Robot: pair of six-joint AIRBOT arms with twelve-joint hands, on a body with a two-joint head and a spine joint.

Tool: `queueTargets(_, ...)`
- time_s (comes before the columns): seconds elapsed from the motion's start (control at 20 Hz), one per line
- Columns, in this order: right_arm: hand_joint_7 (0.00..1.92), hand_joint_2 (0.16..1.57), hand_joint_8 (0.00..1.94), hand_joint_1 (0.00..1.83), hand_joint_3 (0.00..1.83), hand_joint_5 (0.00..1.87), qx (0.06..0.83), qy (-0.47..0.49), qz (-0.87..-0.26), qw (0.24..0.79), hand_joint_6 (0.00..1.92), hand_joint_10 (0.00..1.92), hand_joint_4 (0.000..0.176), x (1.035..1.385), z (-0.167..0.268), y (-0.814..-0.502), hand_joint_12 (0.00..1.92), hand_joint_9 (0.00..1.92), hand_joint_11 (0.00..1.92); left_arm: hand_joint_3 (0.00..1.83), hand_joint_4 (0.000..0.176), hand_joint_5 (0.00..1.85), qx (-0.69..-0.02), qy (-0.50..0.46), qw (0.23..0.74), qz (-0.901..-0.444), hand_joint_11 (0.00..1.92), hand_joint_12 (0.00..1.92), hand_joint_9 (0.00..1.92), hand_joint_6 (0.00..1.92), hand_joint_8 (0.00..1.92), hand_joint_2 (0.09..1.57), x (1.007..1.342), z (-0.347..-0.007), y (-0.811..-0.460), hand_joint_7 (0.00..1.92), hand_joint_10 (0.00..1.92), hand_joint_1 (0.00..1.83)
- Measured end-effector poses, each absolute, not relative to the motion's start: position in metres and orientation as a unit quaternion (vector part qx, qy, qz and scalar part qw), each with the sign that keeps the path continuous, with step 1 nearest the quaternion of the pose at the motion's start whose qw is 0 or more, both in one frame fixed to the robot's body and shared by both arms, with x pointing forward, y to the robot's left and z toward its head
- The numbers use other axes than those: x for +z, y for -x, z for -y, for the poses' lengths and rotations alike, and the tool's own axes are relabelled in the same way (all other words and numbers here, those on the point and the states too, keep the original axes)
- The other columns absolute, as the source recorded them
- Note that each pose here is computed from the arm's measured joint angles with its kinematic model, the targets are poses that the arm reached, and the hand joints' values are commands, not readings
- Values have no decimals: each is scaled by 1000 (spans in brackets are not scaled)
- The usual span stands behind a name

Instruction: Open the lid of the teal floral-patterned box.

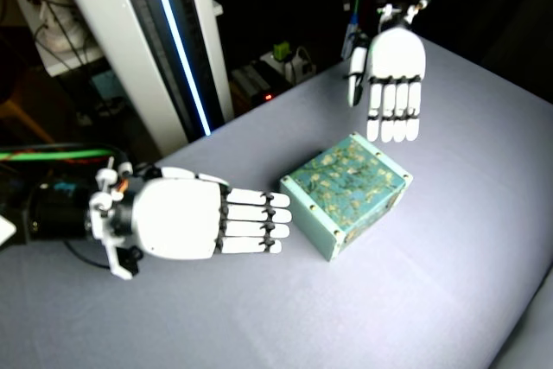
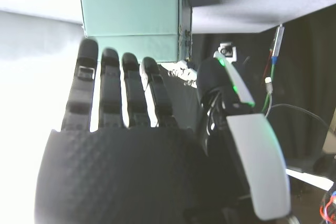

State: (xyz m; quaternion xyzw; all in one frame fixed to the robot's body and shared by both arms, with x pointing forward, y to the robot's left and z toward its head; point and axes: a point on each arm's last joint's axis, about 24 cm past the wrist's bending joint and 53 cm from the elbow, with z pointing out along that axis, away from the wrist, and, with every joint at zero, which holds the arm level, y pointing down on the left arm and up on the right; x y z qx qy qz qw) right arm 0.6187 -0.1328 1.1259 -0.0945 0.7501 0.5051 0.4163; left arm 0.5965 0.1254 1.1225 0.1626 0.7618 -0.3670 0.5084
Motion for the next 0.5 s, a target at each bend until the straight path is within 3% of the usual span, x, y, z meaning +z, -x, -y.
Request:
queueTargets(0.1, 168, 1571, 7, 285, 43, 142, 504, 99, -754, 410, 1, 10, 0, 1121, 130, -617, 412, 144, 14, 186, 0, 43, -364, -170, 506, -763, 15, 6, 0, 8, 4, 1571, 1121, -122, -597, 14, 0, 0)
queueTargets(0.2, 120, 1571, 0, 174, 71, 94, 505, 102, -757, 402, 1, 3, 0, 1116, 125, -614, 307, 106, 2, 176, 0, 37, -359, -175, 504, -766, 25, 10, 0, 3, 0, 1571, 1118, -121, -598, 5, 0, 0)
queueTargets(0.4, 104, 1571, 3, 435, 45, 117, 506, 103, -760, 394, 3, 4, 0, 1110, 121, -613, 163, 150, 136, 175, 0, 14, -357, -178, 500, -769, 10, 3, 0, 0, 0, 1571, 1114, -118, -597, 0, 0, 0)
queueTargets(0.5, 111, 1571, 1, 327, 53, 124, 508, 107, -760, 390, 1, 0, 0, 1110, 116, -612, 103, 131, 153, 194, 0, 3, -356, -179, 500, -769, 19, 7, 1, 0, 0, 1571, 1115, -118, -598, 0, 0, 0)
